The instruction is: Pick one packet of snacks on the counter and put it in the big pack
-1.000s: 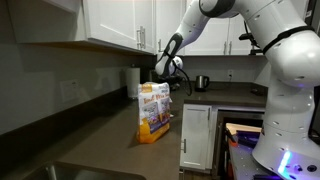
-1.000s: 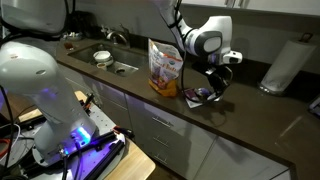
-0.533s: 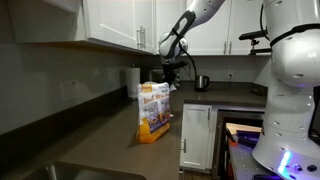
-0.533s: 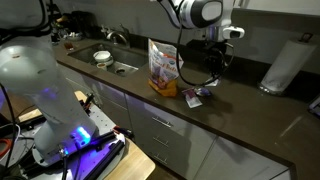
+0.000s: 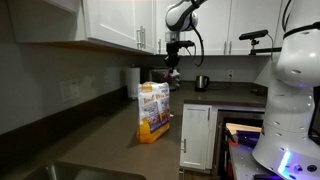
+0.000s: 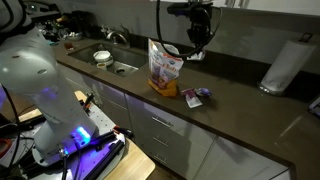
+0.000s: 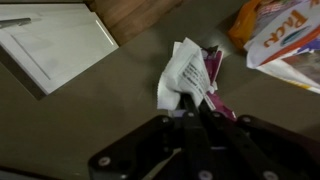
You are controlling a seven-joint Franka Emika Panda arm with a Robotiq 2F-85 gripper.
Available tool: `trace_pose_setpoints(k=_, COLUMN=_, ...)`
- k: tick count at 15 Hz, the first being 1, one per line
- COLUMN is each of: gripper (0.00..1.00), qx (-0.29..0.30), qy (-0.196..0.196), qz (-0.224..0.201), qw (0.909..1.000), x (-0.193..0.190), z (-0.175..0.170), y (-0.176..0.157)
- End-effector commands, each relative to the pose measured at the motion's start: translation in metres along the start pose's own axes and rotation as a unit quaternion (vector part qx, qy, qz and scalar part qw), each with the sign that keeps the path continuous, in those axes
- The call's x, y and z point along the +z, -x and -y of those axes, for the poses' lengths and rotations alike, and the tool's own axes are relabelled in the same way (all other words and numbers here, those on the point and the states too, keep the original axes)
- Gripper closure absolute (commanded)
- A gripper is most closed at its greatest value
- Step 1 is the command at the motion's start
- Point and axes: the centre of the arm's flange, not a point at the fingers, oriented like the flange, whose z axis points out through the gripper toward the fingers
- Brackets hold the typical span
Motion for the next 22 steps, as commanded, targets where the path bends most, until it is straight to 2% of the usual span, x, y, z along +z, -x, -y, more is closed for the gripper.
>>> trace_pose_setpoints(k=1, gripper=0.95, qx=-0.051, qy=-0.035, qz=-0.018, qw=0.9979, x=-0.046, z=0.029, y=0.043)
trace_pose_setpoints(k=5, gripper=0.95, qx=-0.101, qy=-0.079, qz=-0.024, qw=0.9915, x=-0.063, z=0.076, y=0.058)
trace_pose_setpoints(k=9, gripper=0.95, qx=-0.142, qy=-0.112, qz=-0.033, qw=0.9830, x=-0.054, z=0.124, y=0.065)
trace_pose_setpoints(k=13, gripper=0.95, qx=-0.172, qy=-0.121, qz=-0.040, qw=0.9768, x=-0.033, z=0.154, y=0.066)
trace_pose_setpoints(k=16, gripper=0.95, qx=-0.192, qy=-0.112, qz=-0.058, qw=0.9732, x=-0.012, z=0.163, y=0.064)
trace_pose_setpoints(k=17, gripper=0.87, qx=-0.198, qy=-0.107, qz=-0.064, qw=0.9722, x=-0.005, z=0.164, y=0.063)
trace_pose_setpoints(k=18, gripper=0.68, qx=-0.199, qy=-0.104, qz=-0.060, qw=0.9726, x=0.000, z=0.163, y=0.061)
trace_pose_setpoints(k=22, gripper=0.42, qx=-0.188, qy=-0.086, qz=-0.043, qw=0.9775, x=-0.004, z=0.148, y=0.055)
